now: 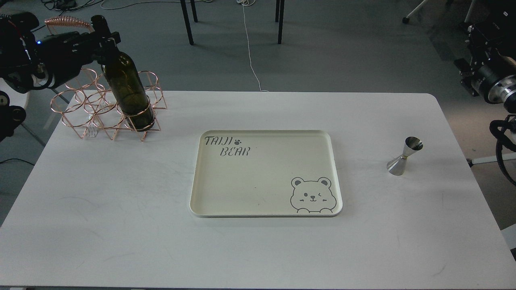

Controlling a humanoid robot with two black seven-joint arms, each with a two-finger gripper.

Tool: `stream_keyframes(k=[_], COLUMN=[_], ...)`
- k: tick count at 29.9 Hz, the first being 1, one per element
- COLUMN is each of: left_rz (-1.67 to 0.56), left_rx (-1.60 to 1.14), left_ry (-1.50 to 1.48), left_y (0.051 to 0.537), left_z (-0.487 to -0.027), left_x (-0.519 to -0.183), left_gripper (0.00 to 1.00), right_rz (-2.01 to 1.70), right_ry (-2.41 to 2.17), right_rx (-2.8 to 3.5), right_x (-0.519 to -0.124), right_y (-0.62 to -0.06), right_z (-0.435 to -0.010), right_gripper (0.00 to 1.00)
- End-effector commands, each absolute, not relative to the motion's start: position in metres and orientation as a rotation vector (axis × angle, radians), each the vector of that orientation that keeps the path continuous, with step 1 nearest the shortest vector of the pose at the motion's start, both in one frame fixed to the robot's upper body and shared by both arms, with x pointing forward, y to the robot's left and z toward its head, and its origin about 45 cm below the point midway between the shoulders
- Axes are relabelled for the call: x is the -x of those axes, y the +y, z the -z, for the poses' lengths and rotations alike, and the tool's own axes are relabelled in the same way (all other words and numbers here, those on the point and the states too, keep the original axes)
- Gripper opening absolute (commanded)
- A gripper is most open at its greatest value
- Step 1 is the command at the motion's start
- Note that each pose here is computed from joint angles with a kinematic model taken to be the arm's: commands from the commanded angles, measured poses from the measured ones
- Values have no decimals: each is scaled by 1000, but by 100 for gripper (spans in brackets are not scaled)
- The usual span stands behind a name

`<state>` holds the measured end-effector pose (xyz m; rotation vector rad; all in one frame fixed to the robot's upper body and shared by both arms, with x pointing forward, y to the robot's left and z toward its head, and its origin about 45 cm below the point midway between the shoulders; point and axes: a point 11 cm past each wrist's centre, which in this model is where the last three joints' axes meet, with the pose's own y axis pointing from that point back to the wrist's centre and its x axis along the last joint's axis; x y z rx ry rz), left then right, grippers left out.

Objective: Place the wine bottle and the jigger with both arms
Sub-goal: 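Lower the bottle into a slot of the copper wine rack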

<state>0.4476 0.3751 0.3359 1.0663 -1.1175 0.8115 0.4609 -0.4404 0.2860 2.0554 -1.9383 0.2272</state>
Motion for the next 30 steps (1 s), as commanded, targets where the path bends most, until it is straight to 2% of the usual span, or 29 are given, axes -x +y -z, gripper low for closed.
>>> stream_keyframes(k=[1, 8, 15, 18, 19, 23, 25, 26, 27, 28, 30], left_rz=[-819, -813, -787, -783, -783, -791, -795, -796, -798, -798, -795], left_rx=[-1051, -1056, -1079, -1081, -1081, -1082, -1078, -1079, -1077, -1078, -1074], left_ry=[-1105, -1108, -1125, -1127, -1127, -1122, -1119, -1120, -1120, -1119, -1120], left_y=[375, 374, 374, 374, 374, 375, 375, 375, 375, 375, 374], left_z=[-337, -334, -322, -322, -322, -322, -323, -324, -324, -323, -323], left_x=[-448, -447, -444, -444, -444, -445, -445, -445, -445, -445, -445], left_gripper=[81, 79, 28, 12, 10, 15, 31, 50, 65, 74, 74], right_rz=[-227, -225, -225, -225, -225, -227, -227, -227, -227, -227, -227], right_ry=[-1937, -1937, -1937, -1936, -1938, -1937, -1937, -1937, -1937, -1937, -1937], right_rx=[-2057, -2056, -2056, -2054, -2054, -2057, -2057, -2057, -2057, -2057, -2057], right_x=[-461, -461, -461, -460, -461, -461, -461, -461, -461, -461, -461], right_y=[-440, -440, -440, -441, -441, -440, -440, -440, -440, -440, -440], right_z=[-286, -285, -285, -285, -285, -286, -286, -286, -286, -286, -286], right_gripper=[97, 97, 97, 97, 97, 97, 97, 97, 97, 97, 97])
